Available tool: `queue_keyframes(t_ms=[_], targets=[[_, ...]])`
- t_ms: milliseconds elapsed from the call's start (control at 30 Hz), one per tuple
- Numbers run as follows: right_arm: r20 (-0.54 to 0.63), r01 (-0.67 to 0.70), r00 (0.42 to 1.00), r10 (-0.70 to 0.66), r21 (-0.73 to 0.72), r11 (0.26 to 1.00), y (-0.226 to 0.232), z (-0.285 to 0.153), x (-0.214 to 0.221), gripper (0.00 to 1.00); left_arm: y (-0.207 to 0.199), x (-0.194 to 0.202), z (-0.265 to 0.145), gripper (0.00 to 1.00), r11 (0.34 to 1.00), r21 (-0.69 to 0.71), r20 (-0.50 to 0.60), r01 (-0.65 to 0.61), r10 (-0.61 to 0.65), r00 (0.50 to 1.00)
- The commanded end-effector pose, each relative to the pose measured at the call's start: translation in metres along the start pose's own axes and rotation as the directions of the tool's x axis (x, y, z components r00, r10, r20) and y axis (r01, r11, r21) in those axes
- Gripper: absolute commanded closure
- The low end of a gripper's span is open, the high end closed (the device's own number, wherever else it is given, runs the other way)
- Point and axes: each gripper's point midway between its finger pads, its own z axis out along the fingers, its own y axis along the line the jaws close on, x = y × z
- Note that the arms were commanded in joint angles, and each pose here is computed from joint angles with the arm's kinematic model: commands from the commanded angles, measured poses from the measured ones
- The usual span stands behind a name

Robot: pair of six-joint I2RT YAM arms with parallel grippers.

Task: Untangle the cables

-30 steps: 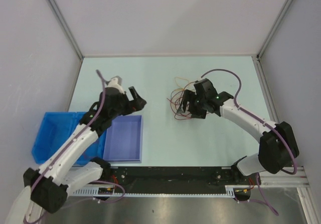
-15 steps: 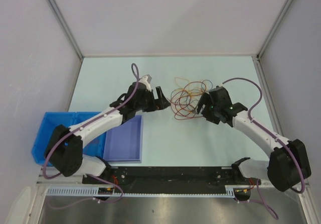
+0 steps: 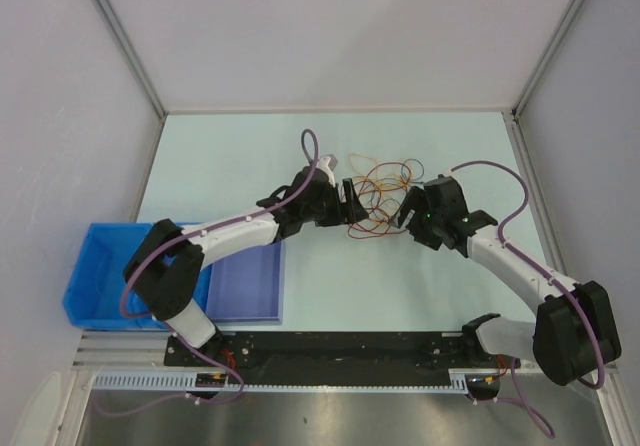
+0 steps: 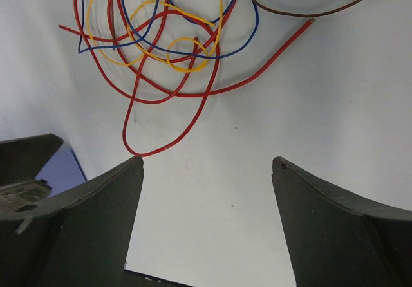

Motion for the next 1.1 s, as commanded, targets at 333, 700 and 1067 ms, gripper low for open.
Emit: queue_keyframes(t_ms=[333,700,1067], targets=[[-0.016,-0.004,1.000,0.003,-0.067,0.998,0.009,0.006,0.002,0.15,0.017,0.043,0.021,0.29,0.995,-0.092,-0.065,0.034,-0.040,0.997],[-0.029,-0.002,1.000,0.000,-0.064,0.998,0.006,0.006,0.004,0.15,0.026,0.055,0.041,0.40,0.995,-0.103,-0.114,0.007,-0.019,0.993],[-0.027,-0.012,1.000,0.010,-0.093,0.996,0.011,0.001,0.001,0.15,0.000,0.019,0.016,1.00,0.984,-0.149,-0.046,-0.097,0.091,0.995]])
